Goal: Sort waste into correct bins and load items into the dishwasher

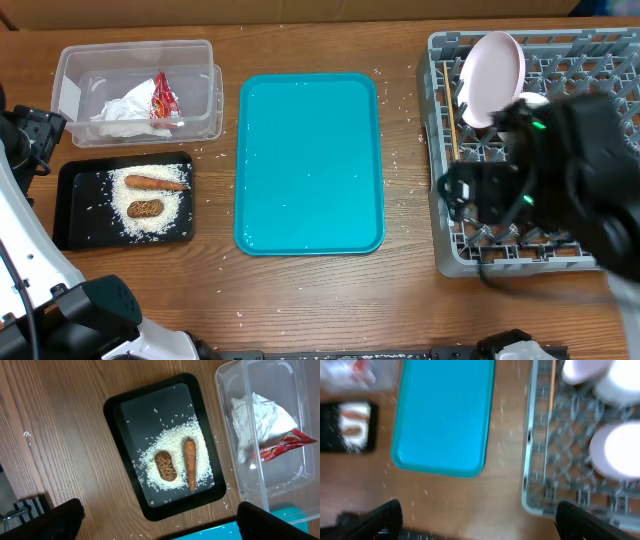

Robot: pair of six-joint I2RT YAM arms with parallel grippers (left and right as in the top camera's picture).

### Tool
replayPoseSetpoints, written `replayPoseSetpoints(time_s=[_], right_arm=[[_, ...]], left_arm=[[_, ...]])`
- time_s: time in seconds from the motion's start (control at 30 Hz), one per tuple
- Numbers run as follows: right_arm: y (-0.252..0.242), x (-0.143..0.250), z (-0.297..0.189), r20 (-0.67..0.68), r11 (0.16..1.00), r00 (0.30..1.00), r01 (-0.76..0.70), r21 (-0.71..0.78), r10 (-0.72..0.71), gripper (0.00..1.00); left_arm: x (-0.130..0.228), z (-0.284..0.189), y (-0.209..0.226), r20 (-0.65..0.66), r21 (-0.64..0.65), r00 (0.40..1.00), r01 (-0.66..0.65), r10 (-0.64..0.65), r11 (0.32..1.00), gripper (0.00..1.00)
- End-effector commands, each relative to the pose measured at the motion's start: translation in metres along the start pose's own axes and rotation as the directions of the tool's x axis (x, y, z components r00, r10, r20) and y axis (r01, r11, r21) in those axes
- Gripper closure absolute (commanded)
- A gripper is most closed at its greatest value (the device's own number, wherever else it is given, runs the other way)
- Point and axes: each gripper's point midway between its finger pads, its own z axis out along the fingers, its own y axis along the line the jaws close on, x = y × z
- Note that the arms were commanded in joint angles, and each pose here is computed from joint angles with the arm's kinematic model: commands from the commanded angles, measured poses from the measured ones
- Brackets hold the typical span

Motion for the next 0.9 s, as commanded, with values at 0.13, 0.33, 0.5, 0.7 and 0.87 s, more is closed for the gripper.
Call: replayPoseSetpoints(time_s=[0.13, 0.33, 0.5, 0.7, 0.87], right_arm=[[-0.018, -0.004, -0.043, 0.312, 0.998, 0.948, 0.054, 0.012, -0.055, 0.00], [-0.034, 0.018, -0.018, 0.424, 0.998, 0.903, 0.066, 0.013, -0.065, 0.00], [-0.055, 0.037, 0.030, 0.509, 0.998, 0.859, 0.057, 0.020, -0.059, 0.00], [-0.063, 0.054, 0.077, 0.630, 0.993, 0.771, 0.115, 0.006, -0.092, 0.00], [-0.065, 0.061, 0.099, 0.734, 0.986, 0.668, 0.169, 0.009, -0.121, 0.00]], left_arm=[[-0.005, -0.010, 0.003, 0.035, 0.009, 0.999, -0.007, 0.007, 1.000, 0.00], [-0.005, -0.010, 0.003, 0.035, 0.009, 0.999, -0.007, 0.007, 1.000, 0.00], [-0.005, -0.010, 0.003, 0.035, 0.009, 0.999, -0.007, 0.007, 1.000, 0.00], [-0.005, -0.010, 0.003, 0.035, 0.009, 0.999, -0.007, 0.007, 1.000, 0.00], [-0.005, -0.010, 0.003, 0.035, 0.009, 0.999, -0.007, 0.007, 1.000, 0.00]])
